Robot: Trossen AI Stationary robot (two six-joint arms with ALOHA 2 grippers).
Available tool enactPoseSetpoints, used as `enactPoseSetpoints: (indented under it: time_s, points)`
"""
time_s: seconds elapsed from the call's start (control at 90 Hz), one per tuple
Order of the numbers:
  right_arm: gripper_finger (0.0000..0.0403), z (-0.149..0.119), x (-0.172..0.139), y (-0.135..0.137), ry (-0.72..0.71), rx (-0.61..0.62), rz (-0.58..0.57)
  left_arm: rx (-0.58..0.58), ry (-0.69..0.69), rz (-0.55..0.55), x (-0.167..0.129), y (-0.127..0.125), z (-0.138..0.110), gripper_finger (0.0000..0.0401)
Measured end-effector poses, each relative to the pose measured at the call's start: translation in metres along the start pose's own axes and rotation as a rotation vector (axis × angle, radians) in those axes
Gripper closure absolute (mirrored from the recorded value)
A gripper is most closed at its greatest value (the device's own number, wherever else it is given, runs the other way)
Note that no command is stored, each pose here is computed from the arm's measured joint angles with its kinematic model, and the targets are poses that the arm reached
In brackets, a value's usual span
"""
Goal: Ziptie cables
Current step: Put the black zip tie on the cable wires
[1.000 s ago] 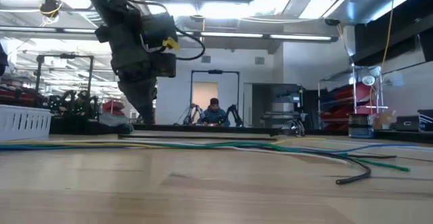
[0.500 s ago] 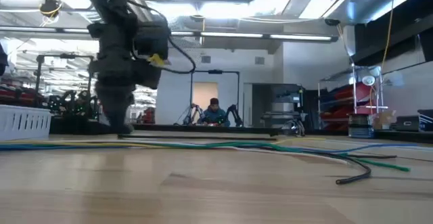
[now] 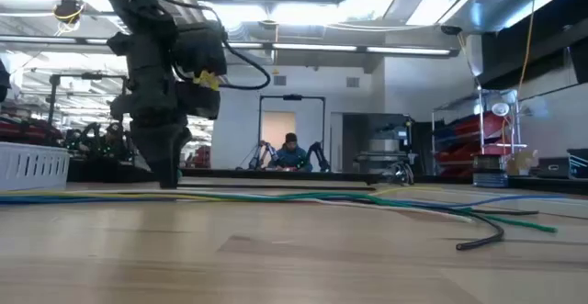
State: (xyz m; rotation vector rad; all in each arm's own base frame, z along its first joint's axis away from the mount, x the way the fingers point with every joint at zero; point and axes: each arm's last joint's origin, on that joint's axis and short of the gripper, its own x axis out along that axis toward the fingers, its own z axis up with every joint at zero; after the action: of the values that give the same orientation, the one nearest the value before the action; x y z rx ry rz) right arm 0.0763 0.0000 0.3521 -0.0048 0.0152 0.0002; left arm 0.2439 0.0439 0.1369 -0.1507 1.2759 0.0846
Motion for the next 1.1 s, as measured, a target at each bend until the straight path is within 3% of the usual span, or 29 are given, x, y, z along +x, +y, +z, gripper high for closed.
enactPoseSetpoints:
  time_s: [0.2, 0.511, 0.844, 1.1]
  points:
    - [0.0403, 0.000, 0.000, 0.000, -0.001, 0.000, 0.000, 0.026, -0.011, 0.027, 0.001, 0.000, 0.001, 0.0390]
    - [0.0403, 0.004, 0.009, -0.001, -0.024, 0.062, -0.034, 0.053, -0.024, 0.067, -0.003, 0.000, 0.006, 0.0401]
    - [0.0403, -0.044, 0.093, -0.005, 0.374, -0.087, -0.175, 0.073, -0.114, 0.084, -0.038, -0.003, 0.022, 0.0401]
    - [0.0400, -0.094, 0.156, -0.006, 0.605, -0.118, -0.214, 0.036, -0.121, 0.076, -0.042, -0.006, 0.021, 0.0401]
